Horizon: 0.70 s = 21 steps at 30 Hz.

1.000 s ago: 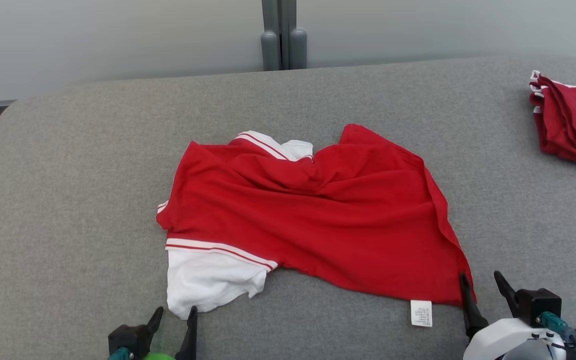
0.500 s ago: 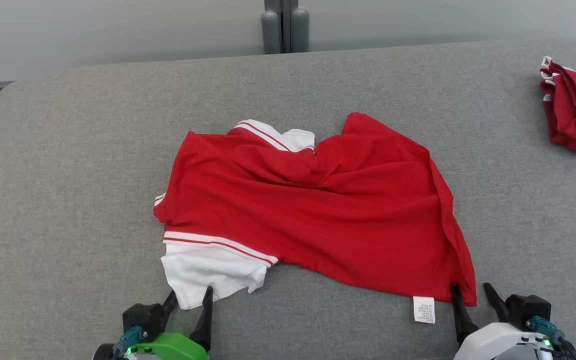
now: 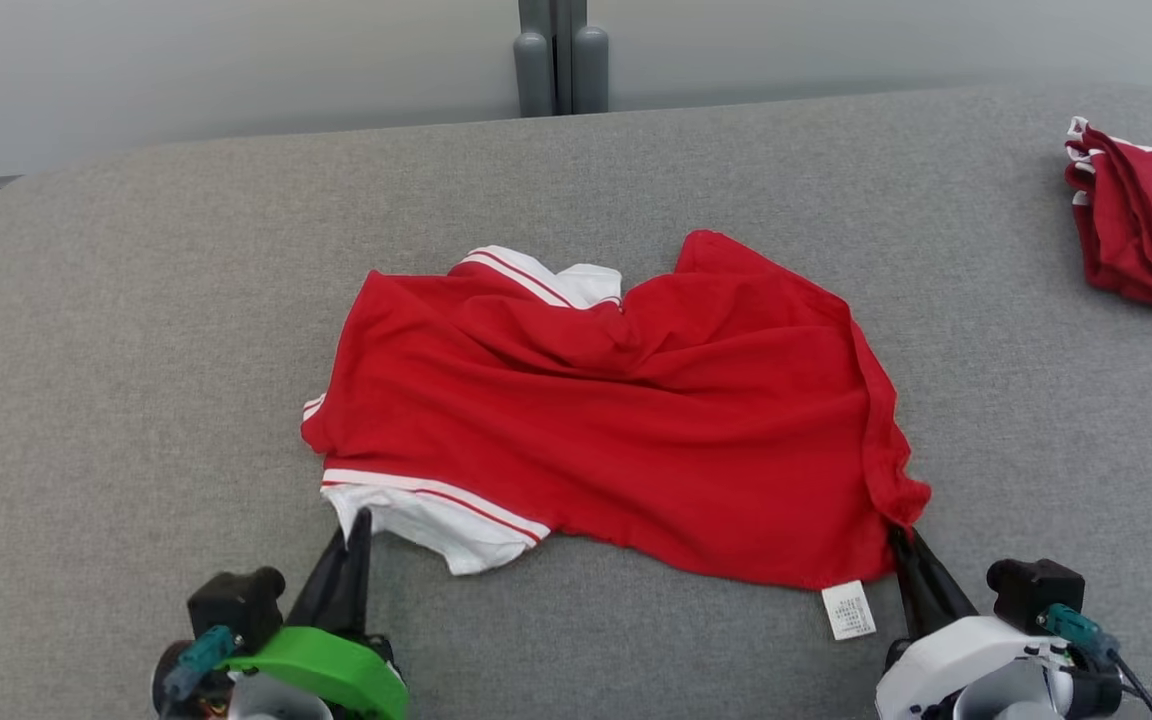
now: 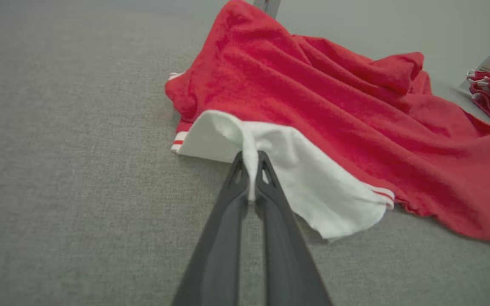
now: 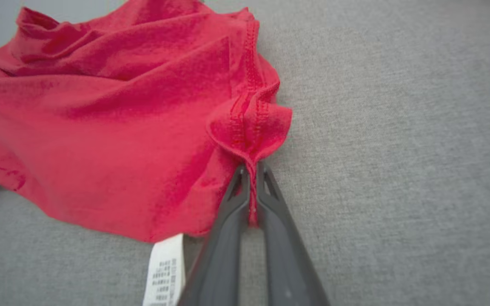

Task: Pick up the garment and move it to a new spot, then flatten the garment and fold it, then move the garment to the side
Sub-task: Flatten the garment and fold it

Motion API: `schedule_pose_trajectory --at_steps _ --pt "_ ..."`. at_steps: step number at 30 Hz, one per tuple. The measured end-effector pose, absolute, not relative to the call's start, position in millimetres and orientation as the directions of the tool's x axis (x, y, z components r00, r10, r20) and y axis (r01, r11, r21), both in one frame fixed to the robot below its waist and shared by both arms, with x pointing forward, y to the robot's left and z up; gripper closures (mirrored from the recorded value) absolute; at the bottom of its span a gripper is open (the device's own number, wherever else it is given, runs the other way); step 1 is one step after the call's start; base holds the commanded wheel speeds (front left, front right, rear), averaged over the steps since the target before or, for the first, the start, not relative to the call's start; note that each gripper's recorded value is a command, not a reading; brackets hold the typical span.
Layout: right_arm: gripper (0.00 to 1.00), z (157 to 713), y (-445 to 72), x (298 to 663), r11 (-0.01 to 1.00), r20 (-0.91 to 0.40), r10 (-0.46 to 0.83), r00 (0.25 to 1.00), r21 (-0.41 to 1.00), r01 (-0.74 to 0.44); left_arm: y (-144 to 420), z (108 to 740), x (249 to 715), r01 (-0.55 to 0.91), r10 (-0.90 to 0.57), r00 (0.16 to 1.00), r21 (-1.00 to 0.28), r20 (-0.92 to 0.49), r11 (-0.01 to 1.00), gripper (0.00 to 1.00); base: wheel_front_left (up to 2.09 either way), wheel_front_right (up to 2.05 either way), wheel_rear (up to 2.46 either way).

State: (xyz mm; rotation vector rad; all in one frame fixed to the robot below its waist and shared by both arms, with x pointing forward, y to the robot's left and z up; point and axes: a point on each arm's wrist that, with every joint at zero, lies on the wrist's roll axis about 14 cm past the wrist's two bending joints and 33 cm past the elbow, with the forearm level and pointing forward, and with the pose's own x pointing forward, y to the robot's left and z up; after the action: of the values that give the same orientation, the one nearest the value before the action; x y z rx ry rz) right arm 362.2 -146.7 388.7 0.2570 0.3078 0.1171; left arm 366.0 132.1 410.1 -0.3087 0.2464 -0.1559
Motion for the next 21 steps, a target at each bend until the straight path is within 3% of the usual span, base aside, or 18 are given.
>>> schedule_pose_trajectory --at_steps 6,12,21 --pt "1.00 438.3 -138.0 395.1 0.950 -0.124 0.203 0.971 0.264 -0.165 137.2 476.7 401.1 0.203 -0.212 0.977 -0.274 -0.005 0.940 1.00 0.00 0.00 0.00" --pt "1.00 506.7 -130.9 453.1 0.926 0.038 0.250 0.967 0.281 -0.251 127.1 561.2 461.9 0.337 -0.305 0.936 -0.198 0.174 0.920 1.00 0.00 0.00 0.00" --pt "1.00 602.9 -129.3 562.1 0.894 0.145 0.280 0.949 0.321 -0.313 133.5 647.3 573.3 0.374 -0.341 0.917 -0.149 0.207 0.915 1.00 0.00 0.00 0.00"
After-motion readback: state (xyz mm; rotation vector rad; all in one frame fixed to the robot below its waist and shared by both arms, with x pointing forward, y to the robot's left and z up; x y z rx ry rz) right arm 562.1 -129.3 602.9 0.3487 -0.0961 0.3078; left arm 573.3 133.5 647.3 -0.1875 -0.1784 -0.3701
